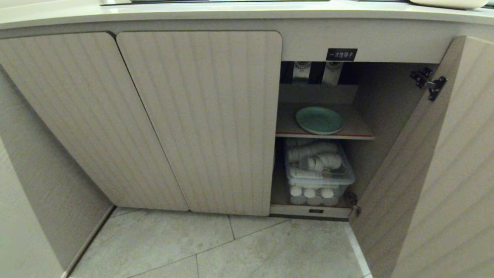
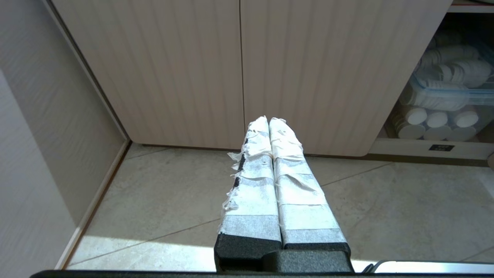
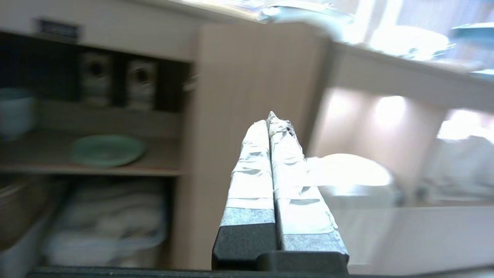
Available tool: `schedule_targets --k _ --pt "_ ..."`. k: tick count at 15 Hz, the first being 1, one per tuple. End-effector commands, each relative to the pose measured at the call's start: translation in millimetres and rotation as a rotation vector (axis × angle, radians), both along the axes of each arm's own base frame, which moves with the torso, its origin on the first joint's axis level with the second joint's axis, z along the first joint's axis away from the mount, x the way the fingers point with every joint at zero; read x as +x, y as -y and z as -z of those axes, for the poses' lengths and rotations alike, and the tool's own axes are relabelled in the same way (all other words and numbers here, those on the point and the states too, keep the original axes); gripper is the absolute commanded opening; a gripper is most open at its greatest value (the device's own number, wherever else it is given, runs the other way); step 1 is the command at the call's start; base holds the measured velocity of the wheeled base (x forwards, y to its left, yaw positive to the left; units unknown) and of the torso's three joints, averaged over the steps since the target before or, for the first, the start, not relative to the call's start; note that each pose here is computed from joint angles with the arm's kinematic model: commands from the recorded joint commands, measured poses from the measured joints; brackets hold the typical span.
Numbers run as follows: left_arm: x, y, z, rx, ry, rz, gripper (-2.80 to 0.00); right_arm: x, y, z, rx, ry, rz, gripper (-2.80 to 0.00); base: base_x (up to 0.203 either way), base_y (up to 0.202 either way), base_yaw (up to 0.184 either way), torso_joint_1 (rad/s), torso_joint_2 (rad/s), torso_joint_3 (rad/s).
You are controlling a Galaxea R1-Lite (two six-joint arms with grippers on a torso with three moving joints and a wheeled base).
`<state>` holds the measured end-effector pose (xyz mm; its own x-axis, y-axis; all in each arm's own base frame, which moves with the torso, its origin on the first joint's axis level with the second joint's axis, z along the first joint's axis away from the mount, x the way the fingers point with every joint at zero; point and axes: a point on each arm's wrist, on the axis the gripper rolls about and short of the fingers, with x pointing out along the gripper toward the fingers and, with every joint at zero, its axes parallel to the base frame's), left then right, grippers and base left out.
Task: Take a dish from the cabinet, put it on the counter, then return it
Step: Close the cabinet door
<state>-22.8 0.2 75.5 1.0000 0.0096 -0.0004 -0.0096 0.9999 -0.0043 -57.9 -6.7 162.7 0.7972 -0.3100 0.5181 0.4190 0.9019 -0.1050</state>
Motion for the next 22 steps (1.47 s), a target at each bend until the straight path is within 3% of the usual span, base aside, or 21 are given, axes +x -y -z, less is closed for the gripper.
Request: schedule_targets --k 1,5,11,17,19,22 --pt "0 0 0 0.0 0.0 -0.001 -2.8 -5 1 -8 0.011 0.025 0.045 -2.8 0.0 0.0 0.0 0.0 0.0 0.0" --pt "0 0 0 0.0 0.0 0.0 -2.8 -12 3 -19 0.033 0.045 0.135 -2.8 0.0 0.0 0.0 0.0 0.0 0.0" --pt "0 0 0 0.0 0.0 -0.001 -2.8 -17 5 -33 0.079 -0.058 0.227 -2.8 0.0 0.0 0.0 0.0 0.0 0.0" --pt "0 0 0 0.0 0.0 -0.001 -2.8 -18 5 -28 0.077 -0.129 0.232 -2.8 0.0 0.0 0.0 0.0 0.0 0.0" --pt "0 0 0 0.0 0.0 -0.001 -2.8 -28 5 -24 0.077 -0.19 0.228 -2.8 0.0 0.0 0.0 0.0 0.0 0.0" --pt "0 0 0 0.0 0.0 0.0 -2.8 -25 5 -32 0.123 -0.223 0.215 -2.8 0.0 0.0 0.0 0.0 0.0 0.0"
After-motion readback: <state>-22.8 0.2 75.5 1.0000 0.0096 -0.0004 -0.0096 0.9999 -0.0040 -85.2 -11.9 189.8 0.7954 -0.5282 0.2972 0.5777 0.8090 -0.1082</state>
